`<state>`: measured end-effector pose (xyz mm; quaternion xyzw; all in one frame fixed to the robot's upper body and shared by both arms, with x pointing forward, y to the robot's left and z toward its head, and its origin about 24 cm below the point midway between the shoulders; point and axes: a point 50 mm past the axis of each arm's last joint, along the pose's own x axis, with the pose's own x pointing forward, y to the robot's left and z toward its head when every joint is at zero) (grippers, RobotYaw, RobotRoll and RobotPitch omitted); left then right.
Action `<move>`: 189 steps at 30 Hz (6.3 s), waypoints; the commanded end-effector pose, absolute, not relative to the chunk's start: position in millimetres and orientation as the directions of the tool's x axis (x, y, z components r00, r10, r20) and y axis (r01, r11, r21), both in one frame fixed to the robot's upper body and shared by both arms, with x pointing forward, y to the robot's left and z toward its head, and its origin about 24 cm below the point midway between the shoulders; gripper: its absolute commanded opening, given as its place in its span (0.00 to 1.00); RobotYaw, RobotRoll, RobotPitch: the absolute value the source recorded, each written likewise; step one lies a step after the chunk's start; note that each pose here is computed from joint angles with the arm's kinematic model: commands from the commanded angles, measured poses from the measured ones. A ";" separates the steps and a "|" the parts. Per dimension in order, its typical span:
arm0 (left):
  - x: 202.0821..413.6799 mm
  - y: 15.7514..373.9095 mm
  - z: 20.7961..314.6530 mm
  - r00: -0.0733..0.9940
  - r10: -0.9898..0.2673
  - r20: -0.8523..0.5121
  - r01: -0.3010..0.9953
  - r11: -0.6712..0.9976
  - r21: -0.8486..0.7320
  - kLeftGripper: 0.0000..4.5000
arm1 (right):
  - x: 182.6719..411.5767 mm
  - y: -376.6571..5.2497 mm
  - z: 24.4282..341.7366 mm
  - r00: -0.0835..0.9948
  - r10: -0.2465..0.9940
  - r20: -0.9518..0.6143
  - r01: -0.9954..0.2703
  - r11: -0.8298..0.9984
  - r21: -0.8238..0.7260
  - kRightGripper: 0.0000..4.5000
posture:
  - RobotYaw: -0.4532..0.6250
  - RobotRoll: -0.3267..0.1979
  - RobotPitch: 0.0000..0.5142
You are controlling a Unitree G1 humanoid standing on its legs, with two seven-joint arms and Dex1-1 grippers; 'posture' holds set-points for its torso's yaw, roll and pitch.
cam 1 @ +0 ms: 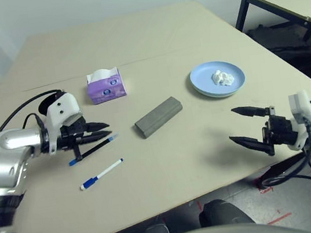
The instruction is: Organize and tidy the items on the table.
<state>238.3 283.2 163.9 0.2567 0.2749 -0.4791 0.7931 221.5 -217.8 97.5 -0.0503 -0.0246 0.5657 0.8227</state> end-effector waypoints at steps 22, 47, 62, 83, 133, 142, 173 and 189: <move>217.5 272.1 139.8 0.047 -0.308 -0.950 0.988 0.157 -0.002 1.00 | 215.4 -204.1 87.7 0.126 0.981 -0.150 -0.976 0.095 -0.195 1.00 | 0.27 0.62 0.00; 217.4 268.7 115.8 0.007 -0.283 -0.959 0.983 0.178 -0.045 0.01 | 218.0 -203.3 93.8 0.148 0.977 -0.152 -0.973 0.116 -0.199 1.00 | 0.27 0.62 0.00; 221.2 265.3 140.2 0.060 -0.282 -0.958 0.982 0.191 0.005 0.69 | 218.4 -200.7 91.1 0.143 0.978 -0.149 -0.975 0.113 -0.193 1.00 | 0.27 0.62 0.00; 226.0 264.2 109.8 0.068 -0.253 -0.965 0.978 0.206 0.015 0.99 | 217.3 -199.2 91.4 0.145 0.978 -0.150 -0.974 0.114 -0.196 1.00 | 0.26 0.62 0.00; 260.6 302.7 194.9 0.964 -0.255 -0.081 0.266 0.949 0.172 0.00 | 239.6 -192.6 104.9 0.415 0.908 0.056 -0.907 0.418 -0.055 1.00 | 0.31 0.62 0.00; 292.3 315.7 203.8 0.997 -0.078 0.023 0.074 0.986 0.152 0.00 | 239.5 -190.9 105.7 0.407 0.912 0.049 -0.910 0.410 -0.058 1.00 | 0.31 0.62 0.00; 301.6 334.9 148.2 0.998 0.067 0.016 -0.068 0.993 0.093 0.66 | 237.8 -193.6 108.9 0.403 0.915 0.029 -0.912 0.404 -0.070 1.00 | 0.30 0.62 0.00; 294.8 266.6 222.7 0.705 -0.607 -0.368 0.709 0.584 0.395 1.00 | 237.7 -191.9 108.3 0.392 0.920 0.023 -0.918 0.393 -0.063 1.00 | 0.30 0.62 0.00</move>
